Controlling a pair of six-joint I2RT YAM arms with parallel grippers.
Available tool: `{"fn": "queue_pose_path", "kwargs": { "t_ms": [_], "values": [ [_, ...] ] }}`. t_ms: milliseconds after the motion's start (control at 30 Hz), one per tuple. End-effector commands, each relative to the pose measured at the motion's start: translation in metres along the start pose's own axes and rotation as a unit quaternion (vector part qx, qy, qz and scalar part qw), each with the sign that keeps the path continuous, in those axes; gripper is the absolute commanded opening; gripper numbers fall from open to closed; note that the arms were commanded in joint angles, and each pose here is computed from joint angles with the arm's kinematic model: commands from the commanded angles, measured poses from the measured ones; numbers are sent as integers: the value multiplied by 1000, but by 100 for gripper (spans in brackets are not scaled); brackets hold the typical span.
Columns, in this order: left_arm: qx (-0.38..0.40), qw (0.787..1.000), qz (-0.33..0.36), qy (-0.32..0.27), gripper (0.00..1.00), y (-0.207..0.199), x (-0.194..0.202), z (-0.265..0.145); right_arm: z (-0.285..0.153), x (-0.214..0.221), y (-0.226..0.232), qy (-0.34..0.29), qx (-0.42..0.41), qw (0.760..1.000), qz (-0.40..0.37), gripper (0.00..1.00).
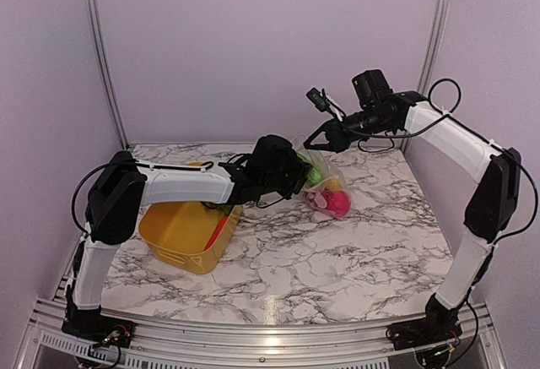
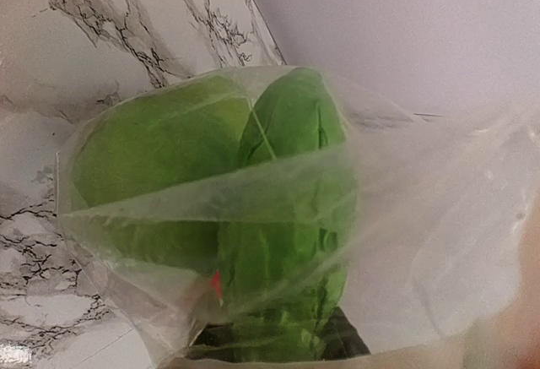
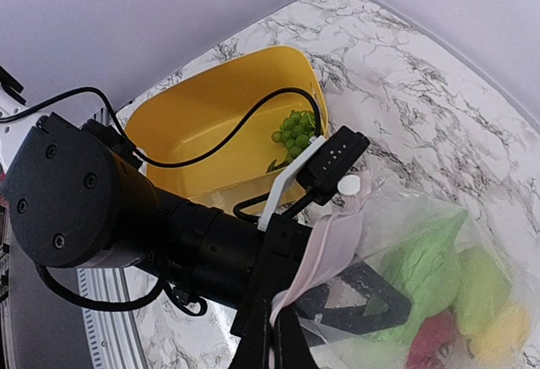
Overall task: Place the food in the zip-top bag and seal the zipper
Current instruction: Place the fake vegetable in the zipper food storage bag, then adjust the zipper food storage bag at the center of the board.
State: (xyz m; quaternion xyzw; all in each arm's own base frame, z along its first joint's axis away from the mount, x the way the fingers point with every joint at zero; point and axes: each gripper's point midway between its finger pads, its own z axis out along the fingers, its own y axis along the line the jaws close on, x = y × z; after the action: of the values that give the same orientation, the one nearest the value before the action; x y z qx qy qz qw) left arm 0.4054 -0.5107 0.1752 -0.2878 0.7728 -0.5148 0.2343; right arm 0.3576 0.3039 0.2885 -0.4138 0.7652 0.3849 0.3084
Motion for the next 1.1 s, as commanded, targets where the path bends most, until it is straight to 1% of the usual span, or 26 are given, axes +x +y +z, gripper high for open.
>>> {"fn": "queue_pose_path", "kwargs": {
  "t_ms": [0,67,100,167,233,300,367,433,467,567,600,667,700,767,833,867,900,933,1000,1067],
  "values": [
    [-28,999,11,-23,19,14,-4,8,-5,-22,18,-24,-32,999,-14,0],
    [-17,999,27,-13,32,6,-2,6,-6,-25,14,-25,-20,999,-13,0],
    [-10,999,43,-11,35,-3,-3,2,-6,-25,9,-23,-4,1000,-11,0],
    [1,997,81,-20,40,-22,-5,-12,-9,-26,-1,-25,15,1000,-5,0],
    [14,991,128,-37,45,-45,-11,-31,-14,-27,-12,-31,27,999,6,0],
    [20,985,160,-57,49,-64,-17,-54,-19,-27,-23,-36,38,998,18,0],
    [30,984,161,-69,53,-78,-24,-77,-25,-27,-31,-40,45,998,25,0],
    [39,983,163,-79,65,-84,-29,-90,-29,-26,-38,-42,49,997,31,0],
    [43,981,171,-78,68,-89,-30,-94,-30,-25,-39,-42,51,997,32,0],
    [52,978,194,-52,69,-99,-22,-96,-33,-26,-40,-44,54,997,31,0],
    [61,977,200,-38,68,-102,-17,-97,-35,-27,-40,-45,56,997,30,0],
    [81,969,234,-10,63,-109,-4,-100,-42,-32,-41,-50,64,996,24,0],
    [93,960,266,3,60,-113,5,-105,-46,-34,-42,-52,67,996,23,0],
    [111,929,352,21,58,-114,18,-116,-51,-38,-41,-54,71,996,17,0],
    [117,884,451,31,55,-107,24,-129,-53,-36,-38,-52,68,996,13,0],
    [101,867,486,35,54,-99,22,-134,-53,-35,-35,-51,61,997,12,0],
    [67,864,499,30,53,-89,12,-134,-52,-33,-32,-50,54,997,13,0],
    [22,868,496,19,50,-78,-3,-134,-51,-31,-29,-50,47,998,12,0],
    [-42,887,461,-8,47,-63,-27,-134,-49,-27,-26,-50,41,998,11,0],
    [-57,905,421,-16,46,-54,-32,-130,-44,-23,-24,-46,41,998,9,0]
  ]
}}
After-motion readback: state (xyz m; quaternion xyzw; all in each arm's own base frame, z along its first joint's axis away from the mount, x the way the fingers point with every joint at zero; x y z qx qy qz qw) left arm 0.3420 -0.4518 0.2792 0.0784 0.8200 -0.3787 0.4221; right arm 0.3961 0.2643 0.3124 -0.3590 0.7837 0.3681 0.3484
